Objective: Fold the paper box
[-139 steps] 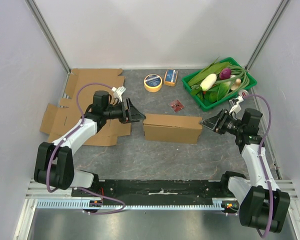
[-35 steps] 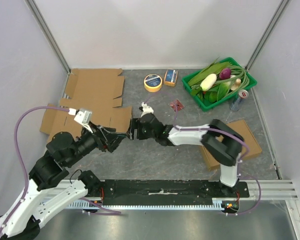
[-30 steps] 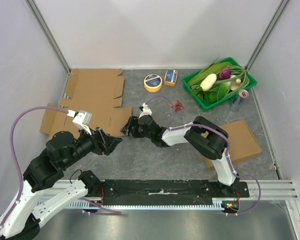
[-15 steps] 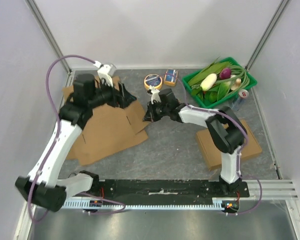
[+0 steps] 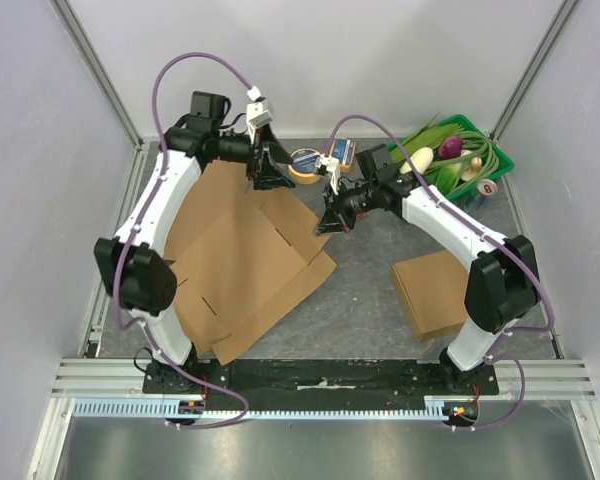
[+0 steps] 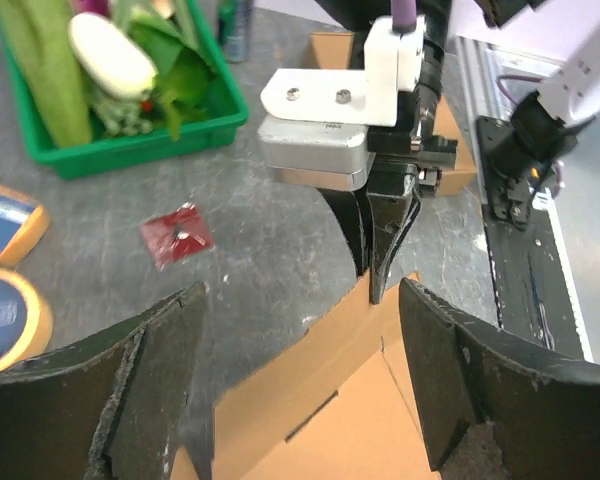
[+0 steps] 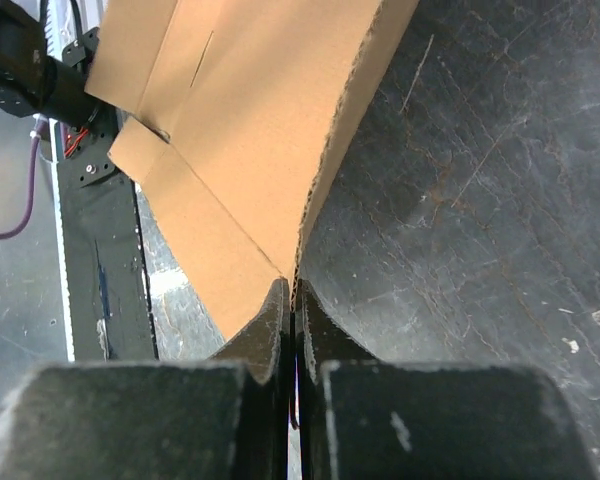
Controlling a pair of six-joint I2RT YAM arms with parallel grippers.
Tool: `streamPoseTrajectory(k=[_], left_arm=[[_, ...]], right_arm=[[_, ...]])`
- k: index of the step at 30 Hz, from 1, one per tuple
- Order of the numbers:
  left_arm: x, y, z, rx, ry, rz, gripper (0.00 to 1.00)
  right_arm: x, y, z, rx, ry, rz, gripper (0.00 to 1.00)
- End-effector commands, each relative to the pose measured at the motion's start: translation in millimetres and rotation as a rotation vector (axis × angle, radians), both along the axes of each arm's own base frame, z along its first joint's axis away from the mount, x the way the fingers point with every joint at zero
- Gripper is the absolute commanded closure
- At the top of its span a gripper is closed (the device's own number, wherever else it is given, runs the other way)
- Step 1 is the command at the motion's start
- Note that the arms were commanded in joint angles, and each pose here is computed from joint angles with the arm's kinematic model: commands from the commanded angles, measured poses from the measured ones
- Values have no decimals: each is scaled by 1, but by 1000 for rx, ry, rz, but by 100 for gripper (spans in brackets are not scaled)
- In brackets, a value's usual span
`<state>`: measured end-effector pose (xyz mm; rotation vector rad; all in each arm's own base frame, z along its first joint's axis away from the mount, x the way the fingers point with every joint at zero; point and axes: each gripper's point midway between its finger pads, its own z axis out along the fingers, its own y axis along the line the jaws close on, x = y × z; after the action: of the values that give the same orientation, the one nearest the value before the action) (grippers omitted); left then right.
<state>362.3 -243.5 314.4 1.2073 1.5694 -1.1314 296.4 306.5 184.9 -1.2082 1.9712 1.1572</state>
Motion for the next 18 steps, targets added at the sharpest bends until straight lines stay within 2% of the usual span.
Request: streamPoseTrajectory(k=[1, 4, 11, 12, 13, 15, 16, 18], left_arm=[[-24, -26, -6, -18, 2, -224, 19], [-24, -36, -23, 48, -4, -234, 18], [-27, -37, -31, 59, 24, -235, 24], [-28, -37, -31, 64, 20, -233, 28], [-26, -35, -34, 86, 17, -219, 43], [-23, -33, -29, 104, -13, -190, 59], [-20, -30, -34, 131, -19, -163, 70], [-18, -27, -21, 129, -82, -138, 81]], right_arm=[[1, -11, 35, 49, -52, 75, 100], [4, -12, 49, 76, -53, 100, 100], [22, -21, 65, 59, -91, 75, 100], [24, -21, 65, 56, -89, 73, 100], [27, -22, 70, 42, -104, 67, 100], [34, -25, 73, 21, -104, 35, 100], [38, -25, 80, 16, -111, 12, 100], [50, -26, 92, 14, -159, -42, 100]])
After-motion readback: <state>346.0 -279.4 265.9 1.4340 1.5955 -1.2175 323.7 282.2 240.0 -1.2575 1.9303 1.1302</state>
